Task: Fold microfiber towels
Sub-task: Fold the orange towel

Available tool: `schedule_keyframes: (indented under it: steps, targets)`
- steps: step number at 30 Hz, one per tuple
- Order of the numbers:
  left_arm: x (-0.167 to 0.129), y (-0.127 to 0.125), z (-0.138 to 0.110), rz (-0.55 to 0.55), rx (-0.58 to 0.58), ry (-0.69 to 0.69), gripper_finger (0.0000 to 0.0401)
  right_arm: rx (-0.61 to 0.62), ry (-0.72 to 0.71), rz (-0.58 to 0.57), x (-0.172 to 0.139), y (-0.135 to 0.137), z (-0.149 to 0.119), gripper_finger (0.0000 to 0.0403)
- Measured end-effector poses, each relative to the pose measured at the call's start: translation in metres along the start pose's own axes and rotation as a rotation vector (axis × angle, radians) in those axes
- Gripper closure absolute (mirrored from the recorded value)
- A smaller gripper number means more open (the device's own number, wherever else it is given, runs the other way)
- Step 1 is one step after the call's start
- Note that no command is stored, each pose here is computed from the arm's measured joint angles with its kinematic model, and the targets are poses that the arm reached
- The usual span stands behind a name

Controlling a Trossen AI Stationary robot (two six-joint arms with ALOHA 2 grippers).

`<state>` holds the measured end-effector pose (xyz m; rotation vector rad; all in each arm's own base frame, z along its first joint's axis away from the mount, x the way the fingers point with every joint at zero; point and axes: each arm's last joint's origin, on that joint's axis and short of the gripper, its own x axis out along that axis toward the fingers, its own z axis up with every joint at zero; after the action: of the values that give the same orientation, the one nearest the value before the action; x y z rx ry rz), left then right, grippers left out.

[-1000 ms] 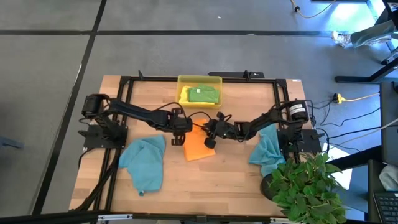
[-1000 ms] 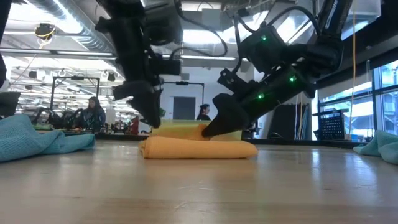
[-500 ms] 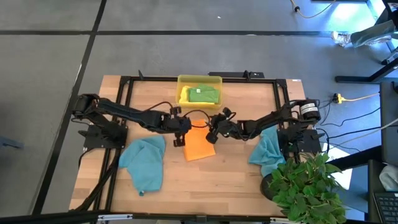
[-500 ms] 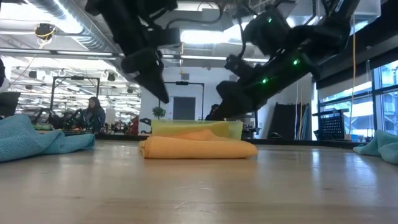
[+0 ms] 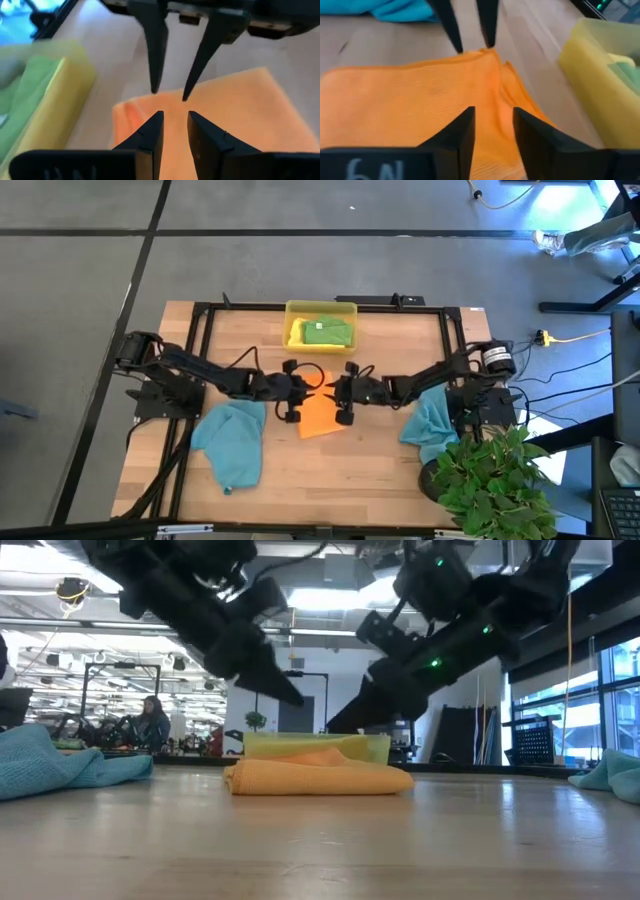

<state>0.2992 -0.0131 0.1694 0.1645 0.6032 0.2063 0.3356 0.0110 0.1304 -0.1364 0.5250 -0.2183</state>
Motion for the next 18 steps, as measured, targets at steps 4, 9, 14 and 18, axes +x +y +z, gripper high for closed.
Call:
schedule_keyframes:
  steps: [4,9,14,18]
  targets:
    - [0.007,0.008,-0.022,-0.03,-0.033,0.065,0.0324,0.047,0.003,0.028,0.012,-0.017,-0.007,0.0325]
    - [0.014,0.025,-0.038,-0.02,-0.111,0.032,0.0347,0.081,0.012,0.042,0.024,-0.034,-0.018,0.0381]
    - [0.021,0.036,-0.046,-0.007,-0.158,0.062,0.0379,0.118,0.059,-0.002,0.033,-0.051,-0.031,0.0396]
    - [0.024,0.041,-0.05,0.012,-0.167,0.076,0.0397,0.174,0.081,-0.044,0.037,-0.066,-0.039,0.0383]
